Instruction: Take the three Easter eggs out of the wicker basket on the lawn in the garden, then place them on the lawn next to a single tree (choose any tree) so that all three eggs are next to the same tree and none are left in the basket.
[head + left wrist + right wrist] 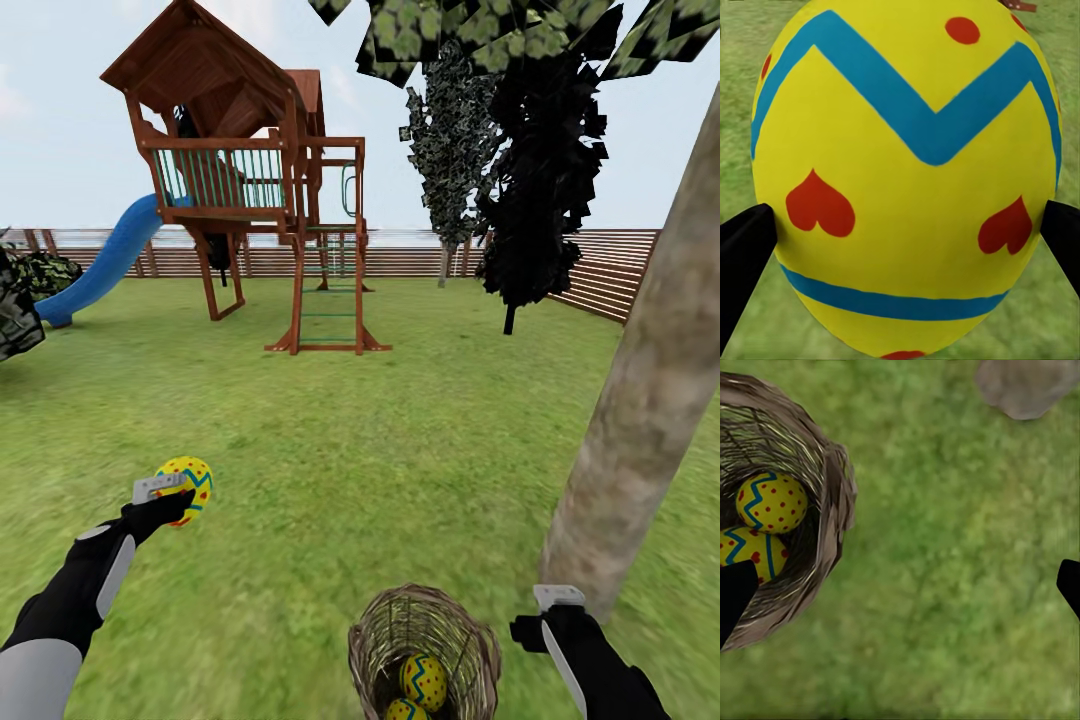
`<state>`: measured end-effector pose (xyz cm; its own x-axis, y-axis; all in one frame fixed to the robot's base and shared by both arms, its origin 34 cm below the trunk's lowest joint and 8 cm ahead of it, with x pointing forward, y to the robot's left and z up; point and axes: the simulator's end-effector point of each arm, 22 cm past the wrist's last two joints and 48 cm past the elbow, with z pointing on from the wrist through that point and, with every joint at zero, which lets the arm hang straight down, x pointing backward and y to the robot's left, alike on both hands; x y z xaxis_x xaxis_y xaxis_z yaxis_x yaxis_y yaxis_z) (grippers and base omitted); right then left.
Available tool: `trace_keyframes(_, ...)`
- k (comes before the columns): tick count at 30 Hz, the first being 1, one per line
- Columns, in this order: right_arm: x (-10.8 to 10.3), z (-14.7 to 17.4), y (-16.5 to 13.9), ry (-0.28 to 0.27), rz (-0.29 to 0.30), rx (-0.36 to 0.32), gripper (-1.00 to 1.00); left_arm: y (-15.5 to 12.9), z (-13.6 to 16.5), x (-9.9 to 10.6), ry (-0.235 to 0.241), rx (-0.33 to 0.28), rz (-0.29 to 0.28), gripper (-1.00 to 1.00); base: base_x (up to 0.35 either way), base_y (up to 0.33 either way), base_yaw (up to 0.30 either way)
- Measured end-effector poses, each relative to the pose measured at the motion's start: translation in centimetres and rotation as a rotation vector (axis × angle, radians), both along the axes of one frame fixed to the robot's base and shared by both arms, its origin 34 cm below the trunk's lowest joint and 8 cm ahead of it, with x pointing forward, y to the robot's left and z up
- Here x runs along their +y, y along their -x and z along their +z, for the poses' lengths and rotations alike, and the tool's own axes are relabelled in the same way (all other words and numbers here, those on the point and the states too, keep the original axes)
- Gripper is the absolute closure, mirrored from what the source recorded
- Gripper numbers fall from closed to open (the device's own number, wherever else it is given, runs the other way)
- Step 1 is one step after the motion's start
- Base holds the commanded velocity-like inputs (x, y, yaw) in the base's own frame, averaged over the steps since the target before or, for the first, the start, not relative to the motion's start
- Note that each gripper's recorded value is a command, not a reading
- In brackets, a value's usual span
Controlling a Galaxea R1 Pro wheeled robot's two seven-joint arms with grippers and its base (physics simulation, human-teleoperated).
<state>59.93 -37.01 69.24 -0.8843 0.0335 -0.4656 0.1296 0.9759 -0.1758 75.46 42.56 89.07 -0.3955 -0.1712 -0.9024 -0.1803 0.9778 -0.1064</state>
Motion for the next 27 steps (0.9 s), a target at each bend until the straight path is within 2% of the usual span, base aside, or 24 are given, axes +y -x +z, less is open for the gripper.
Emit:
trace_keyframes(9, 0.1, 0.0, 0.0, -0.001, 0.000, 0.000, -1.00, -0.2, -0.2, -1.2, 0.014, -0.002, -0.010, 1.00, -0.102, 0.095, 0.002)
trace_keyframes(17, 0.4, -0.1, 0.0, -0.002, 0.003, 0.001, -1.00, -0.2, -0.2, -1.2, 0.015, -0.001, -0.009, 1.00, -0.001, 0.302, 0.257)
trace_keyframes(21, 0.1, 0.0, 0.0, 0.001, 0.004, 0.001, -1.00, -0.1, -0.3, -1.1, 0.015, 0.002, -0.009, 1.00, 0.000, 0.324, 0.039)
trace_keyframes(22, -1.9, 0.2, 0.2, 0.042, 0.001, 0.007, -1.00, -0.1, -0.5, -1.1, 0.014, 0.008, -0.008, 1.00, 0.000, 0.324, 0.001)
trace_keyframes(24, -8.1, 0.1, 2.2, 0.111, -0.037, 0.053, -1.00, 0.0, -0.6, -1.2, 0.014, 0.013, -0.009, 1.00, 0.000, 0.324, 0.000)
trace_keyframes(25, -9.4, 0.0, 2.7, 0.114, -0.053, 0.064, -1.00, 0.0, -0.7, -1.1, 0.014, 0.014, -0.008, 1.00, 0.000, 0.324, 0.000)
trace_keyframes(27, -10.1, -0.2, 3.2, 0.104, -0.069, 0.072, -1.00, 0.1, -0.7, -0.6, 0.011, 0.018, -0.003, 1.00, 0.000, 0.324, 0.000)
